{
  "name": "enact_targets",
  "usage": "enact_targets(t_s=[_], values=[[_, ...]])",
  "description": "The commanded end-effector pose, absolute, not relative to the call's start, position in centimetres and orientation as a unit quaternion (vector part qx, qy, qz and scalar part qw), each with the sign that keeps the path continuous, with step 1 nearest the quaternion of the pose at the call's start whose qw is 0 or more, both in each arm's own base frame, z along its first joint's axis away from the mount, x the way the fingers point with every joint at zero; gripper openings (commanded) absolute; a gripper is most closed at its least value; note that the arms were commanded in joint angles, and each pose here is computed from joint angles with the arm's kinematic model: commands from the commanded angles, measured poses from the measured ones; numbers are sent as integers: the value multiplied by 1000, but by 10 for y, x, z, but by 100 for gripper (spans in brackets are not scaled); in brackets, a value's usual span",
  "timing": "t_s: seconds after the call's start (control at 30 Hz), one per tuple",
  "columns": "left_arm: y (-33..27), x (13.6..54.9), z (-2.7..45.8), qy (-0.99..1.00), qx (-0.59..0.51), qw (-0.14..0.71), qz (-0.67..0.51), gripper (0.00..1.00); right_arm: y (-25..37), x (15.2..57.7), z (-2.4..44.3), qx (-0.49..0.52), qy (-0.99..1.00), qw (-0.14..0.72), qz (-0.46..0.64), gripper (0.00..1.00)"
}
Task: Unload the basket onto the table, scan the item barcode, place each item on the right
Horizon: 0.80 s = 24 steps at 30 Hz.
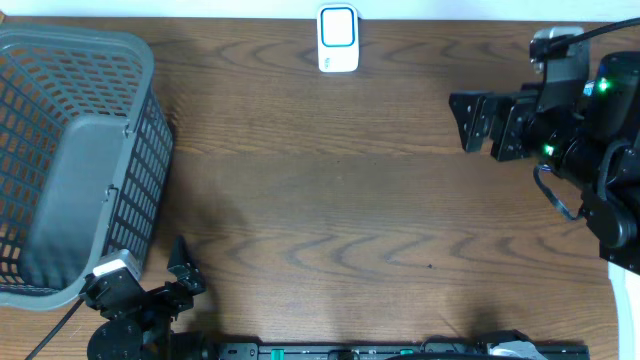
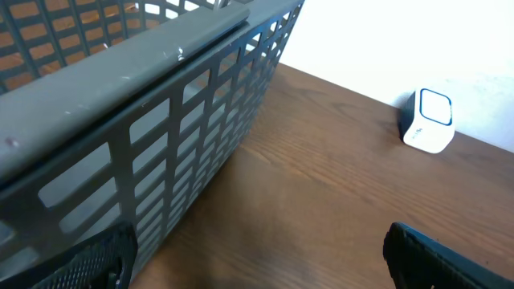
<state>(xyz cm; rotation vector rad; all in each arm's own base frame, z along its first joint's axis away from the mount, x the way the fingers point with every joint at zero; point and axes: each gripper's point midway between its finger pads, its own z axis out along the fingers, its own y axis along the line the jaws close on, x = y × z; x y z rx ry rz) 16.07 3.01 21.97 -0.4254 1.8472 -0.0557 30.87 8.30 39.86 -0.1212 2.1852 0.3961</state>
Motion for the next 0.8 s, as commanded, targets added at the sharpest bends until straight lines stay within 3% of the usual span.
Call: enact_targets(t_s=[0.0,0.43,0.77], values=[[33,159,221,788,-187,586,-17,98,83,302,388,-52,893,421,151,99],[33,159,221,788,-187,586,-17,98,86,298,383,-153,885,428,102,99],[33,159,221,788,-187,586,-17,98,66,292,334,-130,884,446,41,99]])
